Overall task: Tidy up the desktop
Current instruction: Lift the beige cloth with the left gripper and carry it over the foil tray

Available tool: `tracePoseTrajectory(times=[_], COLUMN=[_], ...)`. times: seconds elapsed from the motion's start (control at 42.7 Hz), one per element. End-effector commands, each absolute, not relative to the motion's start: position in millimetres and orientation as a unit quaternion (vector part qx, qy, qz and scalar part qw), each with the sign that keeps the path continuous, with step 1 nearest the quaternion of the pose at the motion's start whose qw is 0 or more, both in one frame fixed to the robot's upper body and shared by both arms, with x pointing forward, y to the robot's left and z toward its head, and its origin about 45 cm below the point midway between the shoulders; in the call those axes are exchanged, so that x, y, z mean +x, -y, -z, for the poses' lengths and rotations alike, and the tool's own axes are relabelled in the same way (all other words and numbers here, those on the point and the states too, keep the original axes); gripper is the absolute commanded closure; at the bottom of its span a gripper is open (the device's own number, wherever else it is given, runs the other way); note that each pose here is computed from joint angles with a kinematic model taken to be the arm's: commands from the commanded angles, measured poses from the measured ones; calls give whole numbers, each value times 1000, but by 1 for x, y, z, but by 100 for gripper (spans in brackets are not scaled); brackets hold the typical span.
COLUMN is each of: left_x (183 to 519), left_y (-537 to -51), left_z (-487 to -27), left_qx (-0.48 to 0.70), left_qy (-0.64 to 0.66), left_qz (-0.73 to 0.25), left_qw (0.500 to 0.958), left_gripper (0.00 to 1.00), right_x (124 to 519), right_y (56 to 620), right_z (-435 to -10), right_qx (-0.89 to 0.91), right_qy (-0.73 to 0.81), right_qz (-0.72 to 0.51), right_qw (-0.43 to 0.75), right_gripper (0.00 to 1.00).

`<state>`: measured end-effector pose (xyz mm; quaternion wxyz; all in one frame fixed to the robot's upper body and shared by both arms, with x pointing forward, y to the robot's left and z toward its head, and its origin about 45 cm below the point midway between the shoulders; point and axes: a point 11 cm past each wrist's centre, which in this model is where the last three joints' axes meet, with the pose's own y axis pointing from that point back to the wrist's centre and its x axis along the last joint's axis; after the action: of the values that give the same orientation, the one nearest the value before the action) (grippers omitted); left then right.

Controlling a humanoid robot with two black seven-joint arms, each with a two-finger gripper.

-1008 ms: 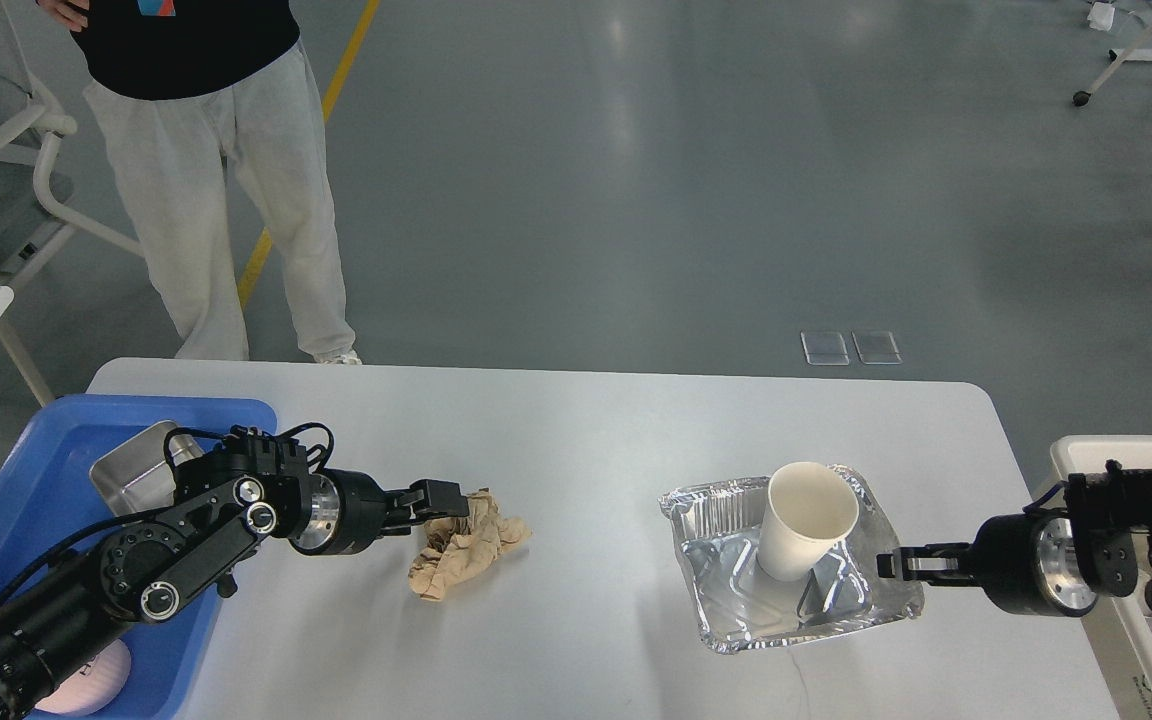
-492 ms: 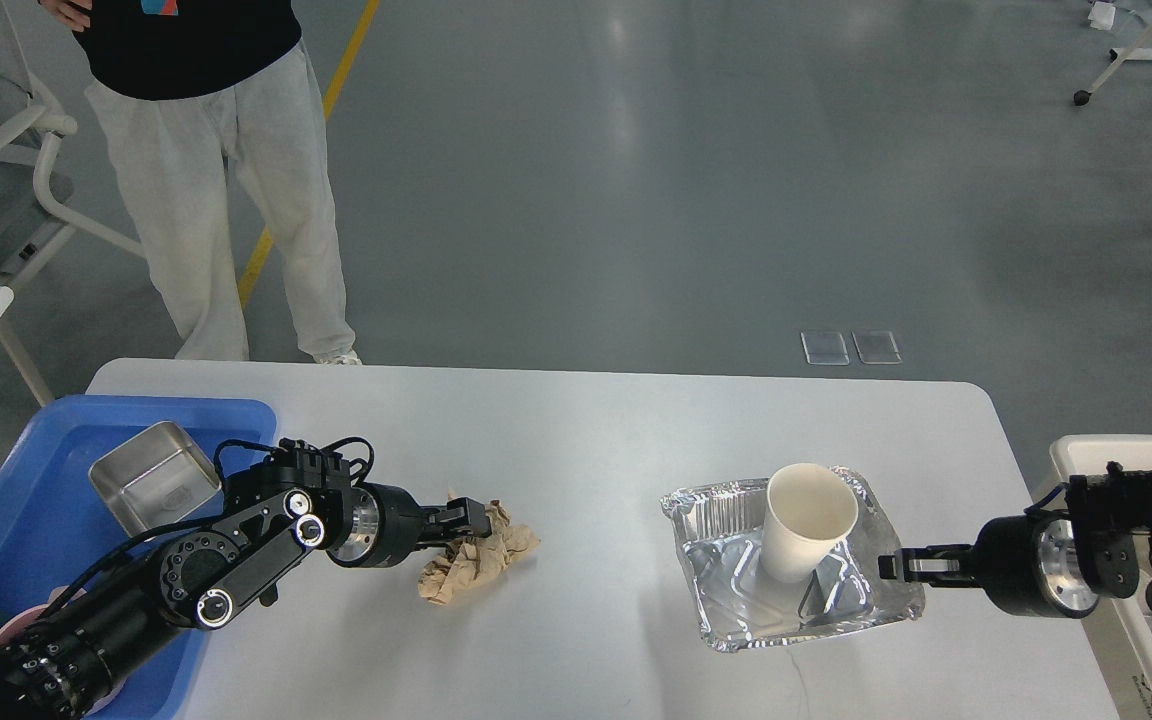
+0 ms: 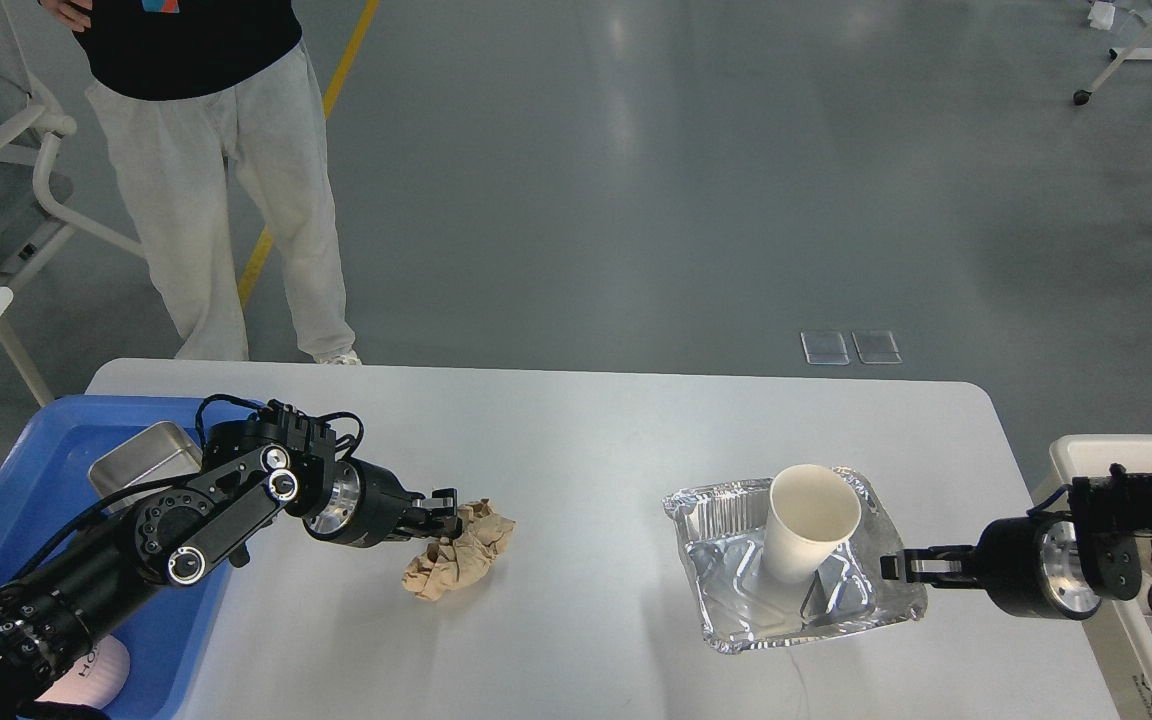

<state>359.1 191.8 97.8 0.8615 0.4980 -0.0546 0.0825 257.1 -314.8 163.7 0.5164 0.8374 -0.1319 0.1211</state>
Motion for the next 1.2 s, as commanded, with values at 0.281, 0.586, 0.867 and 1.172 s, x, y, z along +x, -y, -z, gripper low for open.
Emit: tracePoseTrajectory(times=[0.281,0.586,0.867,1.172], left_x=[383,391,385,383], left_y=[-270,-359,-389,-398], left_z=[-176,-296,-355,-393], left_qx=[505,456,420,391], left_qy=[73,117,143,169], left_qz=[-99,-226,-282,-310], left_qw=[854,853,850,850], left_gripper=[100,100,100,100], right_x=[257,259,260,261], right_y=[314,309,307,306], right_z=[-164,-163,-164,-164], right_qx=[838,841,841,842], right_qy=[134,133,133,133], right_qz=[-123,-125,-128,-128], right_qw=[514,510,508,507], right_gripper=[100,100,100,100])
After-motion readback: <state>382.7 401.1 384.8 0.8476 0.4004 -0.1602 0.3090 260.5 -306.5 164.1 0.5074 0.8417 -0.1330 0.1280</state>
